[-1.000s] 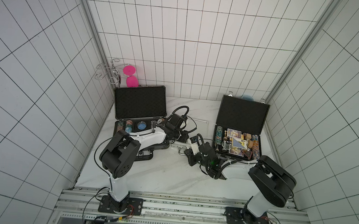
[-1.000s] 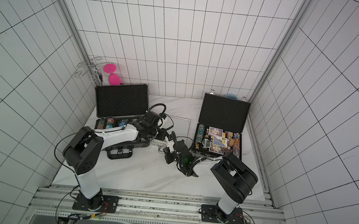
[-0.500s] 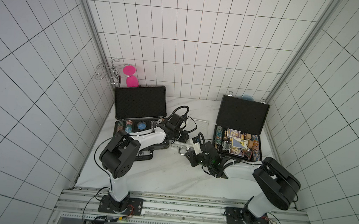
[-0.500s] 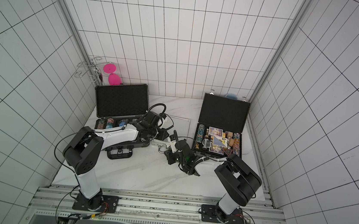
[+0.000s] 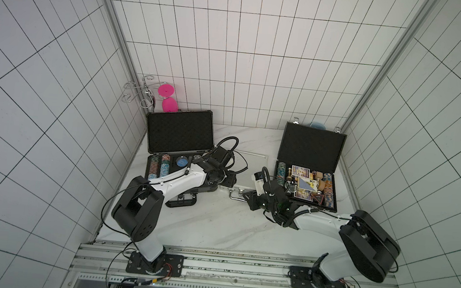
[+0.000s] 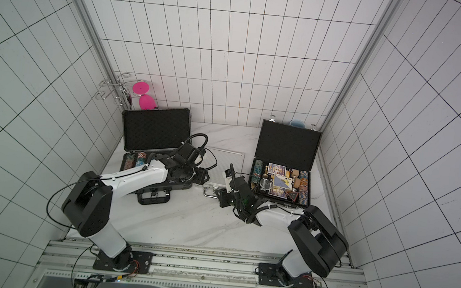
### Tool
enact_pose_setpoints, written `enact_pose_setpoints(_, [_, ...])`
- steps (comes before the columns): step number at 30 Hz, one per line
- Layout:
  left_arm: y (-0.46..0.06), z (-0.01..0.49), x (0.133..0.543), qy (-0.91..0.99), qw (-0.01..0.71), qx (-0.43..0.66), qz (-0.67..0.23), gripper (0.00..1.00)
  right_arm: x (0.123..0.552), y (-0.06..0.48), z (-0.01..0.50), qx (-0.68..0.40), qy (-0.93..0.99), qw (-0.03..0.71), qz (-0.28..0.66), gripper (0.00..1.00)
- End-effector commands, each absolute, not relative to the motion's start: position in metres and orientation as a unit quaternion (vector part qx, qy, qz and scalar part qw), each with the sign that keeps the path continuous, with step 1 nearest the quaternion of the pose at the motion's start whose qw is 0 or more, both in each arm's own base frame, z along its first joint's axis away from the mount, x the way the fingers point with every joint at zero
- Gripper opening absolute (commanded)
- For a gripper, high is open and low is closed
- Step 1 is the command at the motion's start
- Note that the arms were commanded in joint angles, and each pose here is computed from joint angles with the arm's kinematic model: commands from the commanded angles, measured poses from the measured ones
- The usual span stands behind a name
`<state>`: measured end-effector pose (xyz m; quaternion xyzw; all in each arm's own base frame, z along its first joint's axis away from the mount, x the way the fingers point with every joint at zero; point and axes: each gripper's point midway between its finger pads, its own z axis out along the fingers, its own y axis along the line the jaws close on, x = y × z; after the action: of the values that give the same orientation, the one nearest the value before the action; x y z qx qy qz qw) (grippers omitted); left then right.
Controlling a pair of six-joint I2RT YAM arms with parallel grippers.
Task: Close the poker set cases
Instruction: Adjust the poker set case at the center of the board.
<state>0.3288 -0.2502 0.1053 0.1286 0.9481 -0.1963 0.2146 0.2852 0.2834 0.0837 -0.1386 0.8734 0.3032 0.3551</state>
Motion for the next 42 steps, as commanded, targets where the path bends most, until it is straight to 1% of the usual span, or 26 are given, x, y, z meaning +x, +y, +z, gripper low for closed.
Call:
enact_pose_setpoints(1, [-0.236, 0.089, 0.323, 0.958, 0.198, 0.120, -0.171, 0.51, 0.281, 0.268, 0.069, -0.093, 0.892, 0.321, 0.303, 0.24])
enact_pose_setpoints(7, [-0.237, 0.073, 0.337, 0.960, 0.197, 0.113, -0.162, 0.51, 0.269, 0.263, 0.067, -0.051, 0.898, 0.290, 0.327, 0.27])
enact_pose_setpoints(11, [-0.230, 0.055, 0.335, 0.966, 0.180, 0.110, -0.150, 0.50, 0.260, 0.259, 0.064, -0.022, 0.900, 0.271, 0.341, 0.33])
enact_pose_setpoints(13, [-0.228, 0.051, 0.332, 0.967, 0.175, 0.109, -0.149, 0.49, 0.255, 0.259, 0.064, -0.013, 0.899, 0.261, 0.351, 0.38])
enact_pose_setpoints(19, [-0.231, 0.052, 0.334, 0.967, 0.173, 0.109, -0.155, 0.49, 0.253, 0.261, 0.050, 0.002, 0.904, 0.242, 0.352, 0.40])
enact_pose_setpoints(21, [-0.232, 0.054, 0.335, 0.966, 0.173, 0.111, -0.156, 0.49, 0.252, 0.263, 0.046, 0.005, 0.902, 0.243, 0.358, 0.41])
enact_pose_setpoints(24, [-0.234, 0.054, 0.335, 0.966, 0.172, 0.112, -0.159, 0.48, 0.260, 0.258, 0.038, 0.021, 0.907, 0.248, 0.339, 0.41])
enact_pose_setpoints(28, [-0.235, 0.054, 0.335, 0.965, 0.172, 0.111, -0.163, 0.48, 0.270, 0.256, 0.035, 0.050, 0.900, 0.266, 0.341, 0.44])
enact_pose_setpoints(32, [-0.237, 0.053, 0.335, 0.965, 0.169, 0.109, -0.169, 0.48, 0.276, 0.264, 0.030, 0.055, 0.892, 0.272, 0.358, 0.44])
enact_pose_setpoints(38, [-0.237, 0.052, 0.335, 0.965, 0.167, 0.110, -0.169, 0.47, 0.285, 0.263, 0.031, 0.083, 0.871, 0.299, 0.382, 0.43])
enact_pose_setpoints(40, [-0.238, 0.051, 0.335, 0.965, 0.166, 0.110, -0.170, 0.46, 0.287, 0.265, 0.031, 0.090, 0.864, 0.303, 0.392, 0.41])
enact_pose_setpoints(42, [-0.239, 0.051, 0.335, 0.965, 0.166, 0.110, -0.171, 0.46, 0.288, 0.268, 0.030, 0.094, 0.858, 0.303, 0.404, 0.36])
